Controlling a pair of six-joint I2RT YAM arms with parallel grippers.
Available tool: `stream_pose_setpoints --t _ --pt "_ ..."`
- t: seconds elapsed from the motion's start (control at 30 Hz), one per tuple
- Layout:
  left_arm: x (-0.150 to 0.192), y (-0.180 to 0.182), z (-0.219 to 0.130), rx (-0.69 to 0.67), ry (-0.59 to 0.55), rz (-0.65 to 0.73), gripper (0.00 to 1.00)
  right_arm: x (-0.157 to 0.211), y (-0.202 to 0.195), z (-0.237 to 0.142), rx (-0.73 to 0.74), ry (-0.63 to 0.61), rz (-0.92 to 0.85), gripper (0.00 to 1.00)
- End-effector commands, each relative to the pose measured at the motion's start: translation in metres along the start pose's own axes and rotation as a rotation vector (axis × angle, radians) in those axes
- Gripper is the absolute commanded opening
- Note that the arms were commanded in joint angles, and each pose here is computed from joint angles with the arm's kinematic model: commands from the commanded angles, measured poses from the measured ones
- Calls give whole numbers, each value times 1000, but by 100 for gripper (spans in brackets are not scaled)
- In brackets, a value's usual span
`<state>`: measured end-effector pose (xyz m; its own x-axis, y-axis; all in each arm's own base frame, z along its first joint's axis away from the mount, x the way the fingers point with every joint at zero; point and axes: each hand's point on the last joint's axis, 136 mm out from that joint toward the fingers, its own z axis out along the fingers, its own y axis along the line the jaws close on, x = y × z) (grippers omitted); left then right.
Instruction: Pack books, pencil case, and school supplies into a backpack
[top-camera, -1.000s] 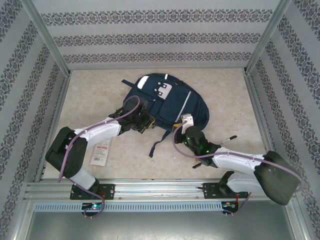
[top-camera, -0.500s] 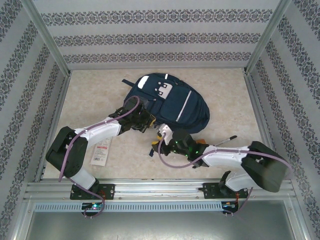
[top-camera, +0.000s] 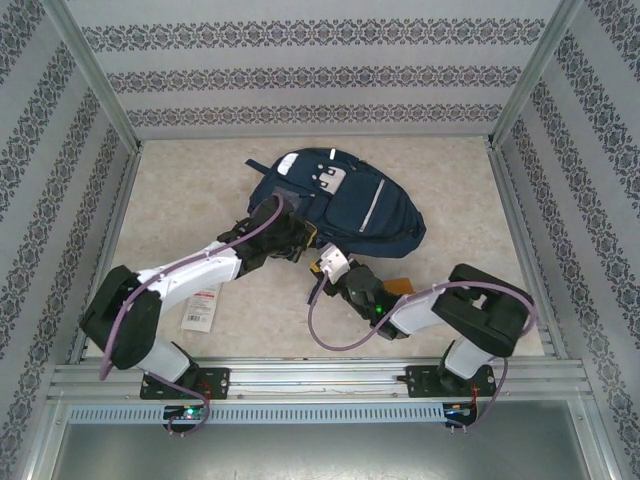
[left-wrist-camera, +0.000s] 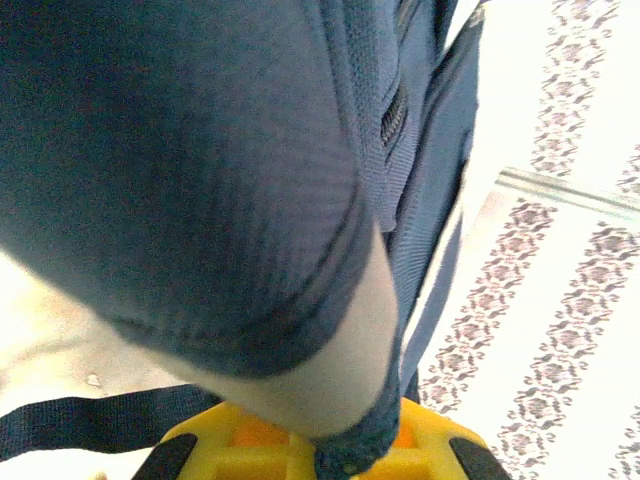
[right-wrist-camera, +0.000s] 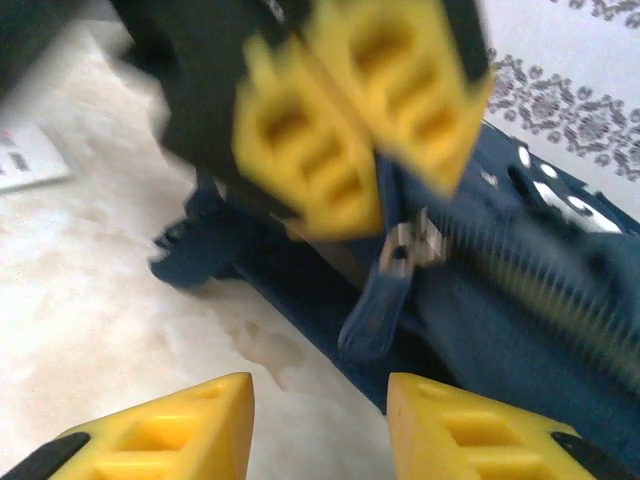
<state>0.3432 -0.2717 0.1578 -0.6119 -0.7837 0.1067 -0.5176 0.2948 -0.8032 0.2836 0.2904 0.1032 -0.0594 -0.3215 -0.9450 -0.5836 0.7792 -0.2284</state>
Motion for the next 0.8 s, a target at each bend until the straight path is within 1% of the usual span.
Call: stream_pose_setpoints --t 0.0,0.13,0.33,0.43,0.6,0.77 --pt "-2 -16 -19 63 -48 -171 0 -15 -10 6 89 -81 5 37" --pt "5 -14 -16 58 -25 -183 0 -28 -8 14 108 -157 38 32" --pt "11 -12 -10 69 -14 -203 0 -57 -4 12 101 -227 33 32" --pt "11 -14 -10 73 -15 -202 0 -64 -13 10 144 -238 49 34" --pt "12 -14 -11 77 -23 -199 0 -61 -20 13 191 -226 78 35" --pt "13 -11 -10 70 -21 -201 0 -68 -21 15 205 -243 136 33"
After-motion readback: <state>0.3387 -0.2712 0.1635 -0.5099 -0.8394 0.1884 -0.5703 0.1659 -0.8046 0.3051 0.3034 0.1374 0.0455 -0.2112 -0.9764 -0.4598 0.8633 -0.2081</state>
